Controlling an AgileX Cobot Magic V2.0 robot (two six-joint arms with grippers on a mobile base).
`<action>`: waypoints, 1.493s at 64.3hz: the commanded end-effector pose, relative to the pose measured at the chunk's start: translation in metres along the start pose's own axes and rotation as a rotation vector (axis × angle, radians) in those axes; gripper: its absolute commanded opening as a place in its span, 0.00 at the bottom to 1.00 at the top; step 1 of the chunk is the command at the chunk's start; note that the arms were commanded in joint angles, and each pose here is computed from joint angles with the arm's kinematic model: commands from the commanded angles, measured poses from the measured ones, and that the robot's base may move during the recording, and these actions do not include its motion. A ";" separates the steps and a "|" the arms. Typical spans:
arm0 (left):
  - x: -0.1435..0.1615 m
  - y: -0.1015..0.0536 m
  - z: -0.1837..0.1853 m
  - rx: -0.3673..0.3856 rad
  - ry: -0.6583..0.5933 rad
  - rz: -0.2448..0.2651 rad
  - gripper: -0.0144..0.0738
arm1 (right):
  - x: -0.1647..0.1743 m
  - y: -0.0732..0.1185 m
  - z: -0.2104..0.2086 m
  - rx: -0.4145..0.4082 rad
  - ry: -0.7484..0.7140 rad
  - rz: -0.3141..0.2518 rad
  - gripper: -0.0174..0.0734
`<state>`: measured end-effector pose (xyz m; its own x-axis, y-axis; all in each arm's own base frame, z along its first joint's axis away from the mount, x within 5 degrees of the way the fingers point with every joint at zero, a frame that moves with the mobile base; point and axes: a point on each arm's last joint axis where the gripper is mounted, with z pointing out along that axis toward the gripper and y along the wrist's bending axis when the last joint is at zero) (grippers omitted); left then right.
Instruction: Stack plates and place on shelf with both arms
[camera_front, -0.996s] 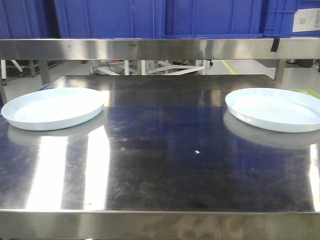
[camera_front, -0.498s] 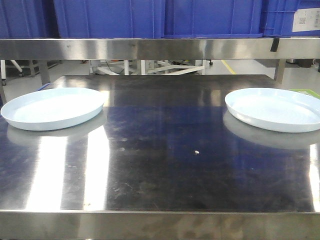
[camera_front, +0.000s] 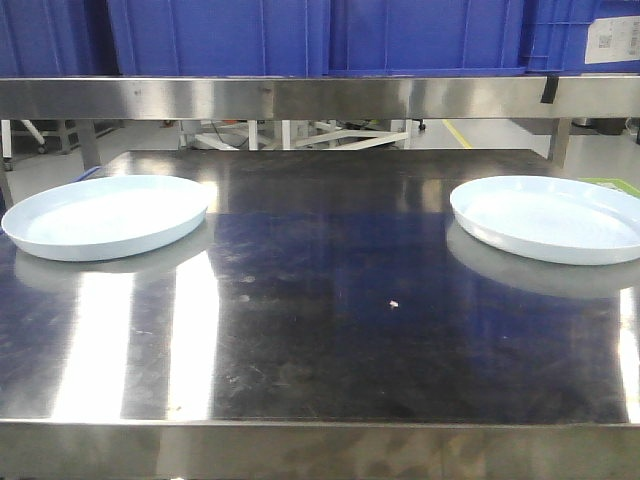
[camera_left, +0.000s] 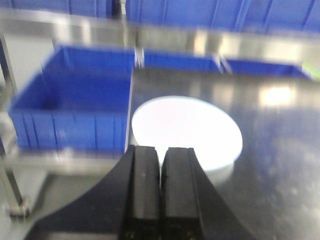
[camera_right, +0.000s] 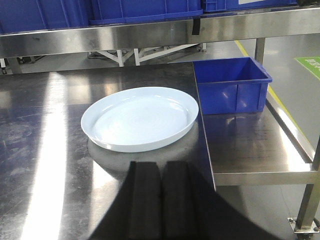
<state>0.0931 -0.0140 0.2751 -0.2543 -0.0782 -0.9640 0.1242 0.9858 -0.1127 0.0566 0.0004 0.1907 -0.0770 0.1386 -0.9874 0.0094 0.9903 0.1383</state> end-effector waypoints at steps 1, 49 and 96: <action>-0.022 -0.002 0.010 0.003 -0.020 -0.031 0.26 | -0.008 0.000 -0.002 -0.003 -0.104 -0.012 0.25; -0.059 0.012 0.210 0.020 0.757 -0.098 0.26 | -0.008 0.000 -0.002 -0.003 -0.104 -0.012 0.25; -0.071 0.046 0.312 -0.011 0.812 -0.086 0.60 | -0.008 0.000 -0.002 -0.003 -0.104 -0.012 0.25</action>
<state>0.4113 -0.0101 0.2380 -0.9147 -0.0096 -0.4040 0.0624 0.9844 -0.1646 0.0566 0.0004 0.1907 -0.0770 0.1386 -0.9874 0.0094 0.9903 0.1383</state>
